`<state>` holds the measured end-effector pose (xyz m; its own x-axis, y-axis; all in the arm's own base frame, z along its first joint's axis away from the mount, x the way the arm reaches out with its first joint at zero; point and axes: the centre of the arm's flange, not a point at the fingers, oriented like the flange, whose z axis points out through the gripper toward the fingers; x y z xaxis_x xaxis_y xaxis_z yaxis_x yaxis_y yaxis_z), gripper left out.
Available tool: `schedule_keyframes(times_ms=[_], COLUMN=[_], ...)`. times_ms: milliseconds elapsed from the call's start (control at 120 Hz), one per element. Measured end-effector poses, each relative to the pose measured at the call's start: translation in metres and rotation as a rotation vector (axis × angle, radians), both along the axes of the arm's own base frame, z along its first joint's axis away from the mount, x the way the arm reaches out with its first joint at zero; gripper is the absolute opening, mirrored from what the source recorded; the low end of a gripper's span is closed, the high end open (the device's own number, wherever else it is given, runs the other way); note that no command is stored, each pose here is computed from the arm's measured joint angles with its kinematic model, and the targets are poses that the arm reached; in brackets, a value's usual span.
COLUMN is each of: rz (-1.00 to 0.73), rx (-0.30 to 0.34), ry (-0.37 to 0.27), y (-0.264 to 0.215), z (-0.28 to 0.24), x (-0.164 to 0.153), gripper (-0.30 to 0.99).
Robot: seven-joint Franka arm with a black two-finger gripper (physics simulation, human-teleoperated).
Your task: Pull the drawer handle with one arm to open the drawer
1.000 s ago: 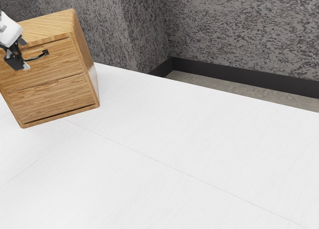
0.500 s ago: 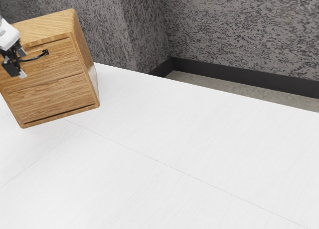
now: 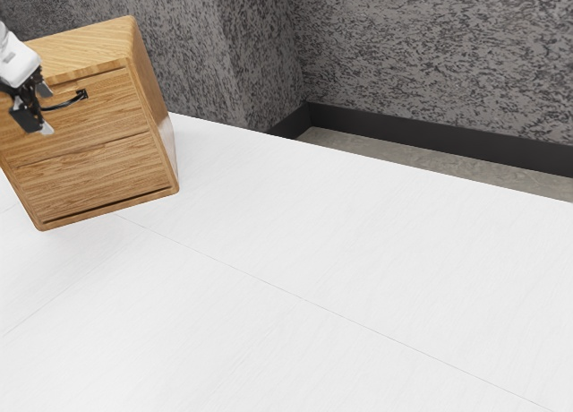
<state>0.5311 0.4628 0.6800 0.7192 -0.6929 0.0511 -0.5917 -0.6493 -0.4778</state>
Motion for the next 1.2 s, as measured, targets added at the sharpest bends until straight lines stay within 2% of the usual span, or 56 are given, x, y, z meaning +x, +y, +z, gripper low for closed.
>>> schedule_keyframes(times_ms=[150, 492, 608, 683, 708, 975, 1017, 1050, 1125, 1200], rz=[0.000, -0.037, -0.048, -0.053, -0.057, -0.065, -0.066, -0.067, -0.073, -0.073], rx=[-0.025, -0.027, -0.025, -0.025, -0.024, -0.018, -0.021, -0.025, -0.032, -0.034], ry=[-0.005, 0.019, 0.028, 0.040, 0.043, 0.081, 0.086, 0.091, 0.102, 0.108], y=[0.020, 0.018, 0.014, 0.011, 0.009, -0.012, -0.014, -0.015, -0.021, -0.026], z=[-0.018, -0.033, -0.035, -0.036, -0.036, -0.028, -0.031, -0.034, -0.040, -0.042], x=[0.002, 0.013, 0.015, 0.015, 0.016, 0.007, 0.007, 0.008, 0.011, 0.010], gripper=[0.69, 0.69, 0.69, 0.74, 0.69, 0.68, 0.73, 0.83, 0.70, 0.70])
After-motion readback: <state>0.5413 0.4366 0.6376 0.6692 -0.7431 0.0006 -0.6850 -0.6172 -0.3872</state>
